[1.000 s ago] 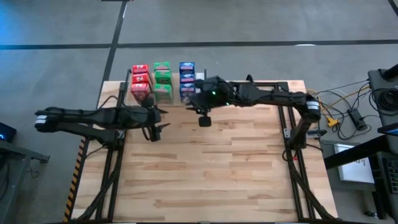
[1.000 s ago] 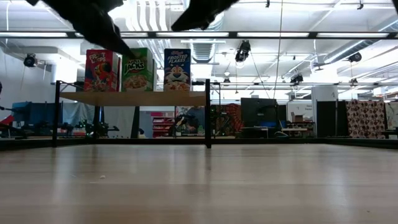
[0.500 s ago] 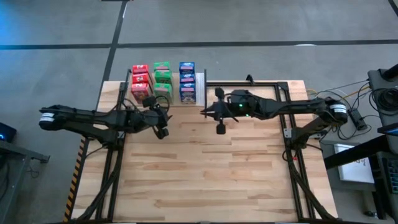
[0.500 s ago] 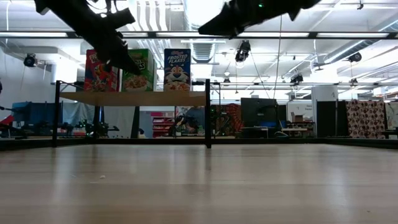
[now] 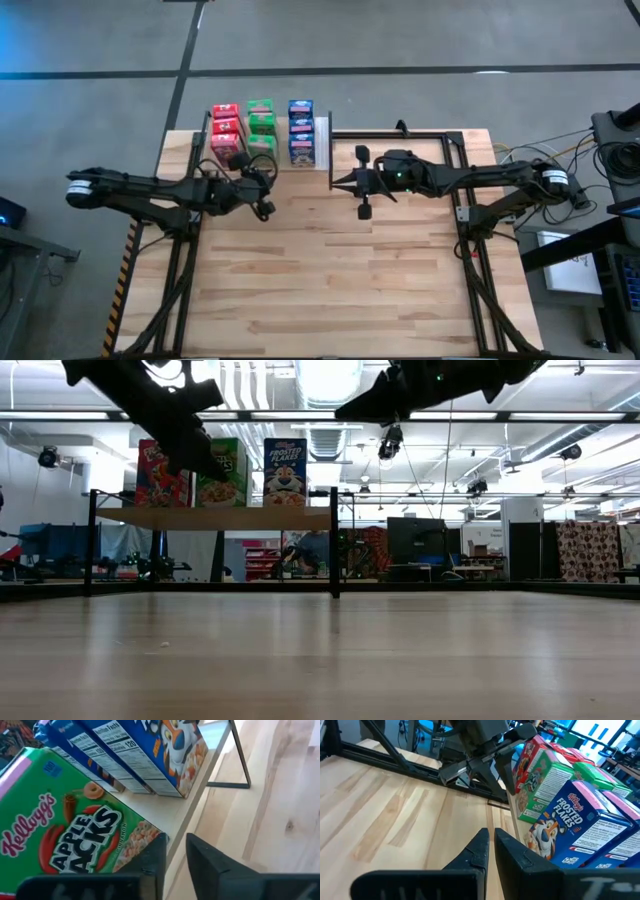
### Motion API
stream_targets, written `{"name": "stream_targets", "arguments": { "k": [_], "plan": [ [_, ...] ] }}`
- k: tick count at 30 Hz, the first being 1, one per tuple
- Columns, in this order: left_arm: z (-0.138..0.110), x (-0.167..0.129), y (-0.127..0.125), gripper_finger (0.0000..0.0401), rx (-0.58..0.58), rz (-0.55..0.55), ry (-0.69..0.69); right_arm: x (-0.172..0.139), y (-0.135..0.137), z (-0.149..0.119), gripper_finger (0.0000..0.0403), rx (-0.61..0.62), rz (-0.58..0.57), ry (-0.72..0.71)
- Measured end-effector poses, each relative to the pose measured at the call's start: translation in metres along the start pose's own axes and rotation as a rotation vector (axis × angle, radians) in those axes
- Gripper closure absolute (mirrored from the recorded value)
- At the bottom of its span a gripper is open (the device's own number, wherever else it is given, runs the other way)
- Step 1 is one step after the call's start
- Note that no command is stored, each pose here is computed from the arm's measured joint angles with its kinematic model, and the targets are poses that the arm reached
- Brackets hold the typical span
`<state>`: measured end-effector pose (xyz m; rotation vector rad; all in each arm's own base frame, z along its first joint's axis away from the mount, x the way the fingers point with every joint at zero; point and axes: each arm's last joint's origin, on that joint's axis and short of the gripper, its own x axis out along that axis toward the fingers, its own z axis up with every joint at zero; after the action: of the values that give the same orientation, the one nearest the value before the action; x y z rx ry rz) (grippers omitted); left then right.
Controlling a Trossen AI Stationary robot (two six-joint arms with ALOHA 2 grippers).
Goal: Stack cereal on shelf
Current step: Put the green cereal box on the shelf aligned with the other green cereal boxes
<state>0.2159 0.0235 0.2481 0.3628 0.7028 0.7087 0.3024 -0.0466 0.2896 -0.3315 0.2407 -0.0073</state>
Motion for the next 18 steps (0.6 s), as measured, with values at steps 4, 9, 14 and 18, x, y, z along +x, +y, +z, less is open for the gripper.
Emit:
{"name": "stream_targets", "arguments": {
  "k": [4, 9, 14, 18],
  "plan": [
    [0.0, 0.002, -0.002, 0.0376, 0.0, -0.001, 0.005, 0.001, 0.0, -0.001, 0.0385, -0.011, 0.003, 0.007],
    [-0.001, 0.01, -0.008, 0.0398, 0.018, 0.003, 0.031, 0.001, 0.001, -0.003, 0.0385, -0.024, 0.006, 0.016],
    [-0.004, 0.021, -0.012, 0.04, 0.049, 0.062, 0.069, 0.001, 0.001, -0.004, 0.0385, -0.036, 0.008, 0.022],
    [-0.005, 0.026, -0.013, 0.0401, 0.051, 0.083, 0.086, 0.001, 0.002, -0.005, 0.0385, -0.036, 0.01, 0.025]
  ]
}}
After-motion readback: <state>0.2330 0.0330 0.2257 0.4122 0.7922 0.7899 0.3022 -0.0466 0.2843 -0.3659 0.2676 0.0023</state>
